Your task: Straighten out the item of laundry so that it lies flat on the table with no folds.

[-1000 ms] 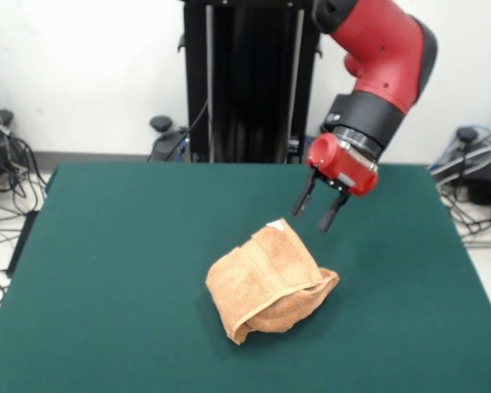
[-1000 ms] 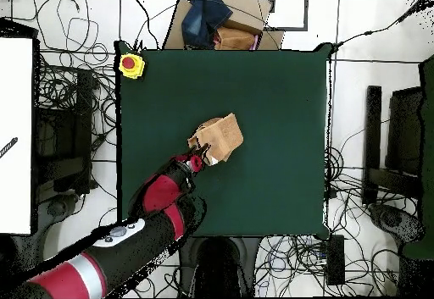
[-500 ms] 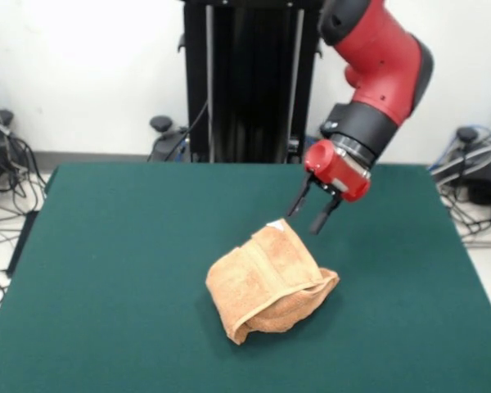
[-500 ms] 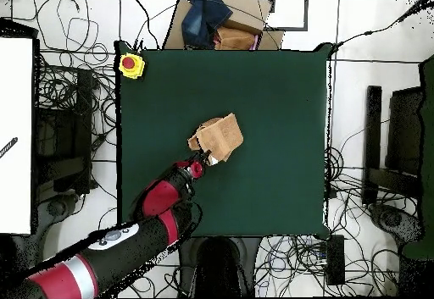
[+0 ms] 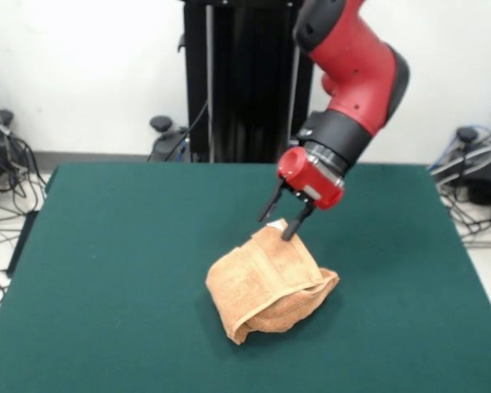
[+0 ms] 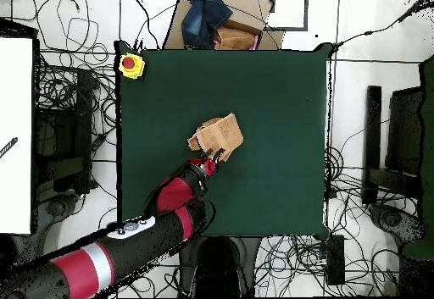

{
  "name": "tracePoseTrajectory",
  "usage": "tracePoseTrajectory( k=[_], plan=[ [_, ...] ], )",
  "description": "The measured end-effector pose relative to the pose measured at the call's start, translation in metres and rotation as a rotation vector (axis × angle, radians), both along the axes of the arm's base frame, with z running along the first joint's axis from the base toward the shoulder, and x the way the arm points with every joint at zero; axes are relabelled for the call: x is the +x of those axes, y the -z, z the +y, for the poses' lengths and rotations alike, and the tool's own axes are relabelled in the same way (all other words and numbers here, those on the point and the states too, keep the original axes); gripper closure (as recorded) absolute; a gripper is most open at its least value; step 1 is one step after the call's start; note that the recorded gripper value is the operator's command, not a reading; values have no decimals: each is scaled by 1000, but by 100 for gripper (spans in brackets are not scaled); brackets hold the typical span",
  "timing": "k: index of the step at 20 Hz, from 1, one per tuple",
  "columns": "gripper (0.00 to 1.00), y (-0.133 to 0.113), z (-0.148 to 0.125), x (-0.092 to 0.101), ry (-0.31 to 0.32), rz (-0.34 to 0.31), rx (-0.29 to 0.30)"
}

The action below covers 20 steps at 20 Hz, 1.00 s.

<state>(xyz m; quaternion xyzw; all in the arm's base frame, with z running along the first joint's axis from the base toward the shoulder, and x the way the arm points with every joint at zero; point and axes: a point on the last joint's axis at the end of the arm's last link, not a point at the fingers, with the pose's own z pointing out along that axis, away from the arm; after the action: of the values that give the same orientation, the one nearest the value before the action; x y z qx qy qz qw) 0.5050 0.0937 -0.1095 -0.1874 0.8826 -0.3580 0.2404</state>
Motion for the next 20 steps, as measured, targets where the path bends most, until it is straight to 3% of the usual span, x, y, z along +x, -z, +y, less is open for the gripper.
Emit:
tracePoseTrajectory(
  k=[5, 11, 20],
  plan=[
    [0, 2, -22, 1, 4, -10, -26],
    [0, 8, -27, -2, 4, -1, -33],
    [0, 39, -17, 4, 10, 9, 24]
  ],
)
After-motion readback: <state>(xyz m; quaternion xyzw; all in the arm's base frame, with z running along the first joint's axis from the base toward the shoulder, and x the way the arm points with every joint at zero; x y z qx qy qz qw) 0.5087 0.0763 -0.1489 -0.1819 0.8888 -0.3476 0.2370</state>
